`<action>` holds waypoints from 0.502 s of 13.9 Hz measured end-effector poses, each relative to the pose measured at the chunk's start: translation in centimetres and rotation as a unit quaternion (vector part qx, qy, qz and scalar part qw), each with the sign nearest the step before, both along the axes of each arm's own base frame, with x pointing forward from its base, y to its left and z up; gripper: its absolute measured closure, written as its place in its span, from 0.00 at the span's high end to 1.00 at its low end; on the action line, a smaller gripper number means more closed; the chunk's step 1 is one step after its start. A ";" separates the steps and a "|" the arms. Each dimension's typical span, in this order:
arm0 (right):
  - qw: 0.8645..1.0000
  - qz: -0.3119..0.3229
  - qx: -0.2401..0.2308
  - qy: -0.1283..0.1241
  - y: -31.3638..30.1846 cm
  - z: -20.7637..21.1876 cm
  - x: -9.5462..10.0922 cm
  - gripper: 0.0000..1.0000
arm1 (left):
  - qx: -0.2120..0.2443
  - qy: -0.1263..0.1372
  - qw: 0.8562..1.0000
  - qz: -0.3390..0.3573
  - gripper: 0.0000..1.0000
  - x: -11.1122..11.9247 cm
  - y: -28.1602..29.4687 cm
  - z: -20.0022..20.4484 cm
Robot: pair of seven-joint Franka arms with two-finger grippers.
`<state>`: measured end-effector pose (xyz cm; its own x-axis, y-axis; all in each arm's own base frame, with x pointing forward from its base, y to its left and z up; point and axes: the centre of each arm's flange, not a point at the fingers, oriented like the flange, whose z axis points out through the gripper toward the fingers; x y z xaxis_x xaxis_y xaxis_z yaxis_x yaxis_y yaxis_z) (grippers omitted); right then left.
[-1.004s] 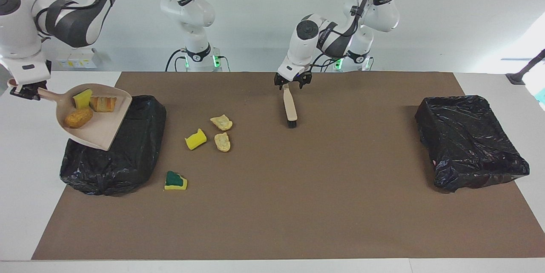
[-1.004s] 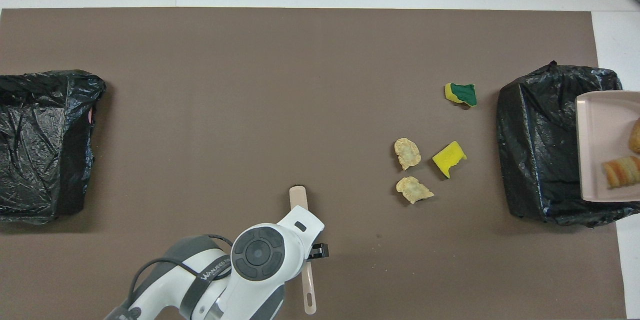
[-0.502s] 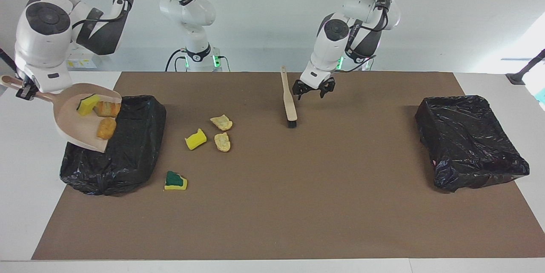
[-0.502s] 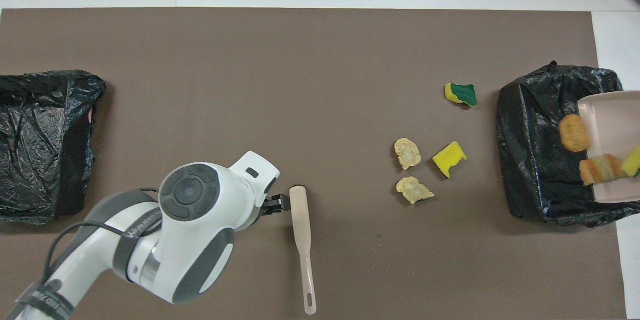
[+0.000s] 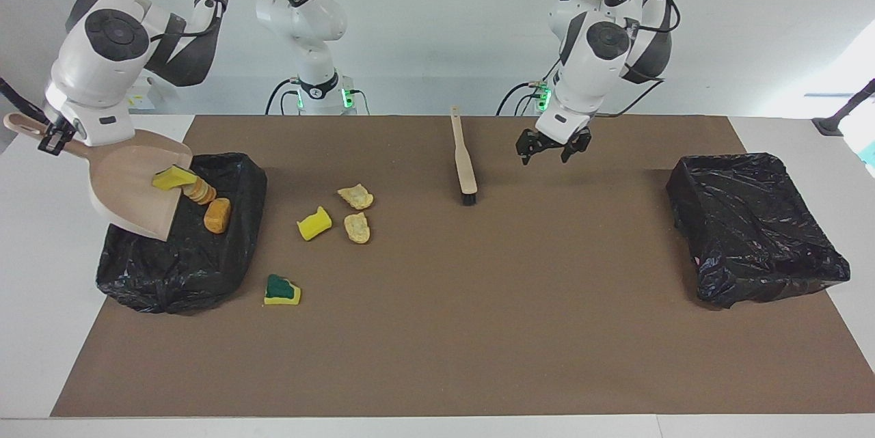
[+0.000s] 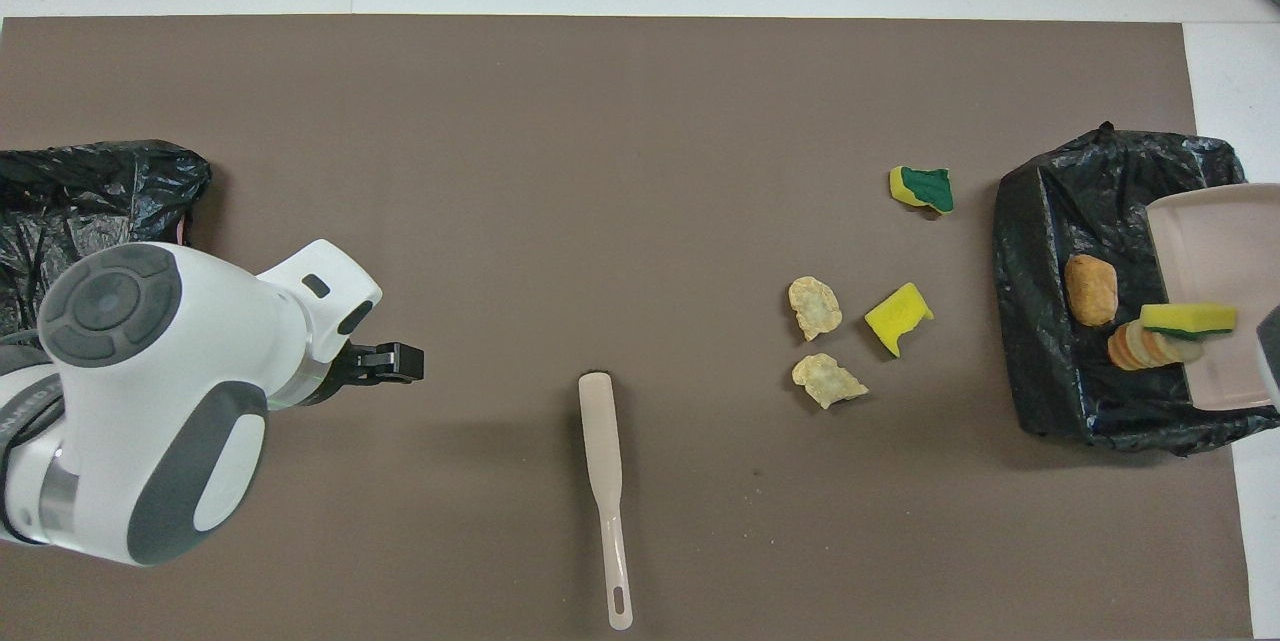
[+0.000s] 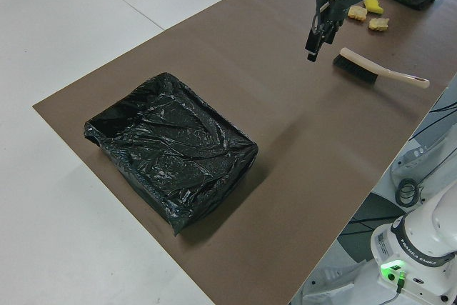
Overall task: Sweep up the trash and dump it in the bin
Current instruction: 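Tip the dustpan into the bin while the left gripper withdraws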
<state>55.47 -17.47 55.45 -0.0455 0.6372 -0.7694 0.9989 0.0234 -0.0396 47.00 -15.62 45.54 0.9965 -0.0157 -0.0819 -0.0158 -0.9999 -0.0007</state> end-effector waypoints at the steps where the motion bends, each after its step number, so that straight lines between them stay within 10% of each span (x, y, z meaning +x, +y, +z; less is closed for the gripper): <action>1: 1.000 0.015 -0.011 -0.005 1.1 0.8 0.1 0.33 | 0.002 0.001 1.000 -0.008 1.00 0.5 1.7 0.5; 7: 0.993 0.109 -0.051 -0.016 6.8 2.9 0.6 0.33 | -0.006 -0.002 0.999 -0.039 1.00 2.8 10.6 6.3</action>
